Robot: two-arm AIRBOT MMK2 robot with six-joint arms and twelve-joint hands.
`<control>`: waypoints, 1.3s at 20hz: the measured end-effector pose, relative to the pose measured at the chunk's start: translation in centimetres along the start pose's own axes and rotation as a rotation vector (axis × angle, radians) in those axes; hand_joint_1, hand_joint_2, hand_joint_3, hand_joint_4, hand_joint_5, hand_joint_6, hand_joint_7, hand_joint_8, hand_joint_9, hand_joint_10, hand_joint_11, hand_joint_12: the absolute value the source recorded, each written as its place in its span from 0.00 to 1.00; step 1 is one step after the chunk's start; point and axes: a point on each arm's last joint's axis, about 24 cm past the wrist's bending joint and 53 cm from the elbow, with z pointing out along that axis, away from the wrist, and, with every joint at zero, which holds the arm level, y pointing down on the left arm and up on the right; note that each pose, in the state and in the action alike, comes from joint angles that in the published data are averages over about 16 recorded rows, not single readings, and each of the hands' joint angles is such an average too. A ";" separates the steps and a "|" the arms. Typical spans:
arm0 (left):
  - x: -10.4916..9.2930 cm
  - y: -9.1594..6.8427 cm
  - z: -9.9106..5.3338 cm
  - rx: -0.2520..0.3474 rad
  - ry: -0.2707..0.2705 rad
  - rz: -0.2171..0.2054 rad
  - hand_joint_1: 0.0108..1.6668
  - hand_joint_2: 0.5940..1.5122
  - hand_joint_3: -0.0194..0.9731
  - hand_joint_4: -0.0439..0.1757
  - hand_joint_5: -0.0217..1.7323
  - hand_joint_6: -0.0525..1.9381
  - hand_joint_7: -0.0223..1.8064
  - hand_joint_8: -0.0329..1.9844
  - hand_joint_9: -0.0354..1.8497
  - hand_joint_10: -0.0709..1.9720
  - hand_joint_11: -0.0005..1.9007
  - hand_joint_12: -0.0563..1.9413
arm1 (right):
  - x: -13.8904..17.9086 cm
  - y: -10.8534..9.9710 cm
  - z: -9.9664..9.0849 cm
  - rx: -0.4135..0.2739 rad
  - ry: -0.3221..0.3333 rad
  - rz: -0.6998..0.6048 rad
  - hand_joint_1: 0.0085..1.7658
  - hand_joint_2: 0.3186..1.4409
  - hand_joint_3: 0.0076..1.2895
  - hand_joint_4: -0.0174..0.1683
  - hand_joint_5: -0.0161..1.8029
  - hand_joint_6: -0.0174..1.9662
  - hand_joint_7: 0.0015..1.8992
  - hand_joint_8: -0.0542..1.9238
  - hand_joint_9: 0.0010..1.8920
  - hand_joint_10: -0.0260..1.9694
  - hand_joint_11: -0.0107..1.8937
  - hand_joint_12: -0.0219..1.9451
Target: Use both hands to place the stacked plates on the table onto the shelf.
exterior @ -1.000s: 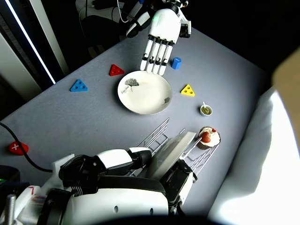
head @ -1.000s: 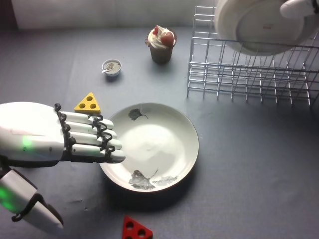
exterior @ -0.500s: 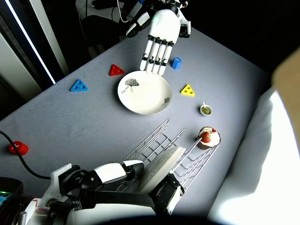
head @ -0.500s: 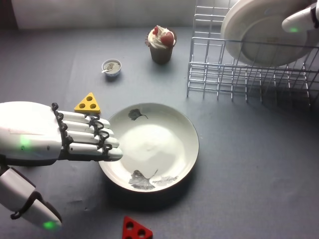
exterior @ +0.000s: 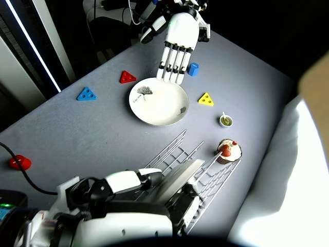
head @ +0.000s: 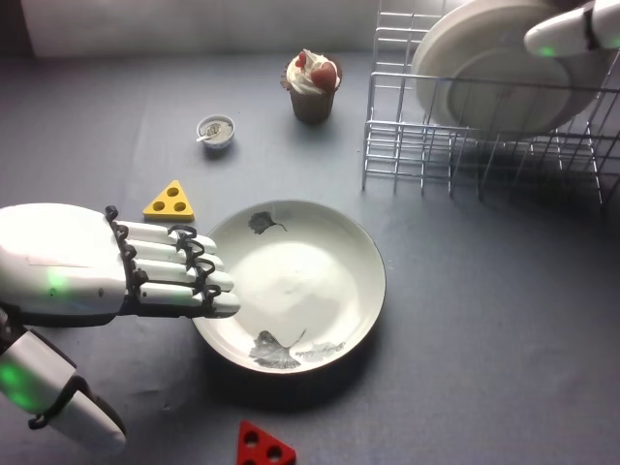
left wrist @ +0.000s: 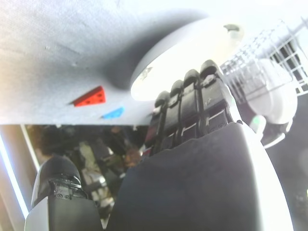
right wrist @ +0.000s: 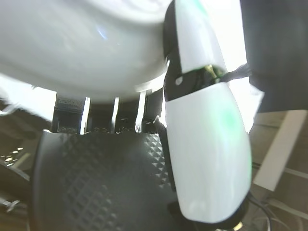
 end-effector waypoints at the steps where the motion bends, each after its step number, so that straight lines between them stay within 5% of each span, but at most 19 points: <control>1: 0.0 0.0 0.1 0.000 0.000 -0.001 0.07 0.40 0.02 0.19 0.03 0.03 0.03 0.02 0.03 0.04 0.01 0.03 | 0.2 0.1 0.1 -0.004 0.005 -0.001 0.77 0.62 0.01 0.06 0.48 0.25 0.49 0.12 0.53 0.13 0.54 0.29; 7: 0.4 0.1 0.3 0.000 0.008 -0.008 0.08 0.41 0.02 0.19 0.03 0.03 0.03 0.02 0.03 0.04 0.01 0.03 | 1.2 0.7 0.3 -0.036 0.030 -0.004 0.72 0.63 0.01 0.07 0.45 0.08 0.43 0.03 0.49 0.02 0.55 0.12; 19: 2.1 0.6 0.8 -0.011 0.039 -0.031 0.07 0.41 0.01 0.19 0.02 0.03 0.03 0.02 0.03 0.04 0.01 0.03 | 2.3 4.8 -0.1 -0.192 0.067 -0.051 0.63 0.59 0.01 0.07 0.36 0.01 0.33 0.03 0.38 0.01 0.46 0.04; 26: 2.7 0.8 0.9 -0.020 0.048 -0.045 0.07 0.40 0.01 0.19 0.02 0.03 0.03 0.02 0.03 0.04 0.01 0.02 | 5.8 7.9 -1.1 -0.311 0.178 -0.087 0.53 0.58 0.01 0.07 0.28 0.01 0.25 0.04 0.28 0.01 0.35 0.02</control>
